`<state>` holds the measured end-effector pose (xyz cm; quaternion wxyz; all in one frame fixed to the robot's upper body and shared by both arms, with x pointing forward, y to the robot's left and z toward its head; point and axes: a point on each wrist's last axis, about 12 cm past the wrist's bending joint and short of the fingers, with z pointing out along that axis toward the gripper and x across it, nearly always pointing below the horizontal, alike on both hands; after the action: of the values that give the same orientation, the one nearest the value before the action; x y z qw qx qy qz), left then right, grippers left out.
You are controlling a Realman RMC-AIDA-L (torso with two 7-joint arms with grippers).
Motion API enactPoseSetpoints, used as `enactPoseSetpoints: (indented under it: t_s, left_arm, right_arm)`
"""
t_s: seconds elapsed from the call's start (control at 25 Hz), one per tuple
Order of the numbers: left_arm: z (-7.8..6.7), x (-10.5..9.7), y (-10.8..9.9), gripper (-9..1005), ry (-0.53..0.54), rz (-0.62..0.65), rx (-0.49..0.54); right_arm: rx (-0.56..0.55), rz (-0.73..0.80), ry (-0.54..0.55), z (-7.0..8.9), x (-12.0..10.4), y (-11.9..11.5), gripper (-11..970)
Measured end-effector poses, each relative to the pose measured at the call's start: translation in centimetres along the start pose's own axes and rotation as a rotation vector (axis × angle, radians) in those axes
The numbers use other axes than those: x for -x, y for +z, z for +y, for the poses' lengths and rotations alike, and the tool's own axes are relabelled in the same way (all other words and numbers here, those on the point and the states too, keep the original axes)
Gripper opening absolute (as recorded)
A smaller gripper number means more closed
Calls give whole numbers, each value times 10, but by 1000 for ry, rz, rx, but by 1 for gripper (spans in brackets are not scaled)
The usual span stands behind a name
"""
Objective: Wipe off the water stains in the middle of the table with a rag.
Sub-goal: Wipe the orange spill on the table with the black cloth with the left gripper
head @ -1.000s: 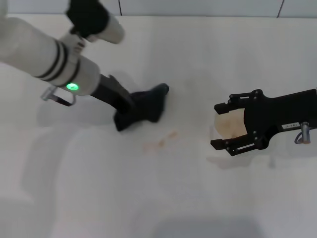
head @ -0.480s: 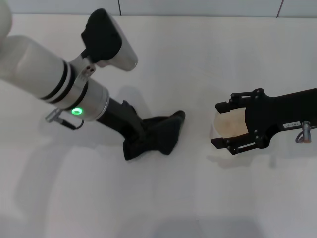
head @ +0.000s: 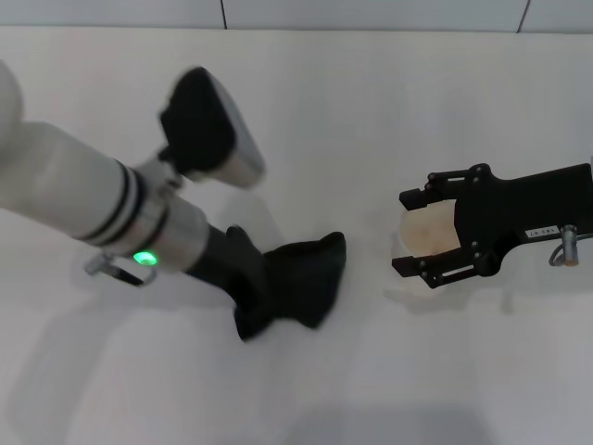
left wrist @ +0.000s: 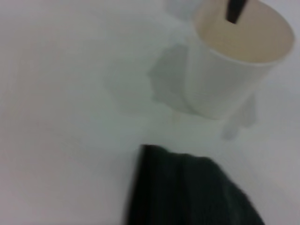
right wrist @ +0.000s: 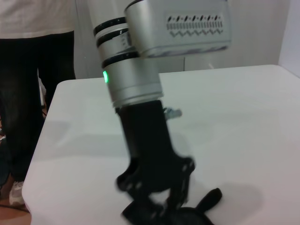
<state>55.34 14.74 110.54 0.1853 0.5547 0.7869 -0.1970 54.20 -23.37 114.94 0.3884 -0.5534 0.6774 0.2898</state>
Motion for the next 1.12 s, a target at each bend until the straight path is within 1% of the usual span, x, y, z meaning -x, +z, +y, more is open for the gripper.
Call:
enactPoseSetpoints:
  t_s: [0.12, 0.2, 0.32, 0.44, 0.52, 0.64, 0.76, 0.88, 0.92, 0.96, 1.04, 1.12]
  left_arm:
    - [18, -9, -13, 131, -66, -28, 60]
    - [33, -19, -22, 133, -111, -31, 119]
    - [51, -32, -31, 135, -166, -38, 187]
    - [62, -37, -36, 138, -206, -58, 212]
    - [64, -38, -36, 139, -211, -60, 211]
    - [59, -33, -30, 142, -180, -47, 182]
    - [47, -21, -21, 144, -124, -42, 131]
    - [33, -10, -16, 146, -71, -52, 79]
    - [22, -4, -12, 147, -35, -50, 46]
    - [22, -4, -12, 148, -35, -50, 46]
    - [14, -1, -9, 150, -8, -42, 28]
    - [9, 0, -8, 151, 3, -38, 23]
  right_arm:
    - [1, 0, 3, 0, -1, 0, 825]
    - [3, 2, 4, 1, -1, 1, 825]
    - [7, 3, 4, 2, -2, 1, 824]
    - [8, 3, 3, 2, -2, 1, 824]
    - [13, 3, 2, 3, -2, 2, 824]
    - [13, 3, 2, 3, -2, 2, 825]
    - [14, 3, 3, 3, -3, 1, 825]
    - [14, 3, 3, 3, -3, 1, 824]
    - [14, 3, 1, 3, -2, 1, 824]
    - [14, 4, 0, 3, -2, 1, 824]
    - [14, 4, -2, 3, -2, 1, 824]
    - [16, 4, -2, 4, -2, 1, 824]
